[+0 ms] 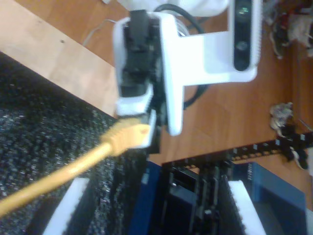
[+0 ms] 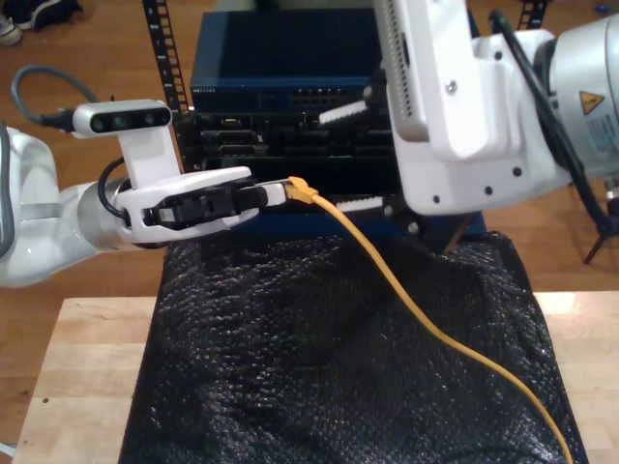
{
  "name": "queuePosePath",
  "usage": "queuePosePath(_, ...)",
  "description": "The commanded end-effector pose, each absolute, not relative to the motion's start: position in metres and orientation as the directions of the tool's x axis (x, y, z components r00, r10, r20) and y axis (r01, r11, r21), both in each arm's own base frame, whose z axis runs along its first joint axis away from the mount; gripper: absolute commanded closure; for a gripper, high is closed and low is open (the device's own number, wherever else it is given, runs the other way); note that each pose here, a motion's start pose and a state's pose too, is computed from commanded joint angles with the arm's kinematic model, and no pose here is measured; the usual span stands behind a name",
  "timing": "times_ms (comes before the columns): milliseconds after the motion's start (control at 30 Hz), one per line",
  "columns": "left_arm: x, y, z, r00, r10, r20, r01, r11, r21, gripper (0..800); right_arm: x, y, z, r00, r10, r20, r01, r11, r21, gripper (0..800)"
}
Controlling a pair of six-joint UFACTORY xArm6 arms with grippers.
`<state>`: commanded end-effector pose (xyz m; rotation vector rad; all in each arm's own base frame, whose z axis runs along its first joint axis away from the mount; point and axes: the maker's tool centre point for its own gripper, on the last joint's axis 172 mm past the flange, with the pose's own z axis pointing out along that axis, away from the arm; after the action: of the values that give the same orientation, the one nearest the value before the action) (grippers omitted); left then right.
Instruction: Grab the cable and plug it in
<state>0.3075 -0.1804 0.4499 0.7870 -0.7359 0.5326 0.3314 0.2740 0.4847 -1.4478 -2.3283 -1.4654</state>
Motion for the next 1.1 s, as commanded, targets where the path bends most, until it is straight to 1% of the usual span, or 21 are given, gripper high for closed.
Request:
queuePosePath(133, 0.307, -0.181, 0.449, 0.636, 0.153, 0.756, -0.668, 0.6, 0.441, 789, 0.336, 0.269, 0.496, -0.565, 0.687, 0.457, 0.692, 0.093, 0.715, 190)
queuePosePath(300, 0.312, -0.183, 0.444, 0.636, 0.149, 0.757, -0.676, 0.581, 0.453, 787, 0.335, 0.269, 0.496, -0.564, 0.686, 0.461, 0.694, 0.091, 0.714, 195)
queuePosePath(533, 0.318, -0.186, 0.438, 0.637, 0.147, 0.757, -0.688, 0.552, 0.471, 787, 0.324, 0.269, 0.511, -0.583, 0.671, 0.458, 0.675, 0.087, 0.732, 224)
queuePosePath(700, 0.323, -0.184, 0.435, 0.634, 0.153, 0.758, -0.699, 0.533, 0.477, 787, 0.318, 0.273, 0.512, -0.593, 0.662, 0.459, 0.674, 0.096, 0.732, 233)
queuePosePath(900, 0.325, -0.182, 0.436, 0.632, 0.162, 0.758, -0.704, 0.529, 0.474, 787, 0.302, 0.29, 0.508, -0.628, 0.629, 0.459, 0.672, 0.14, 0.727, 233)
queuePosePath(1100, 0.325, -0.181, 0.437, 0.633, 0.168, 0.756, -0.704, 0.531, 0.471, 787, 0.299, 0.294, 0.496, -0.626, 0.628, 0.463, 0.683, 0.155, 0.714, 233)
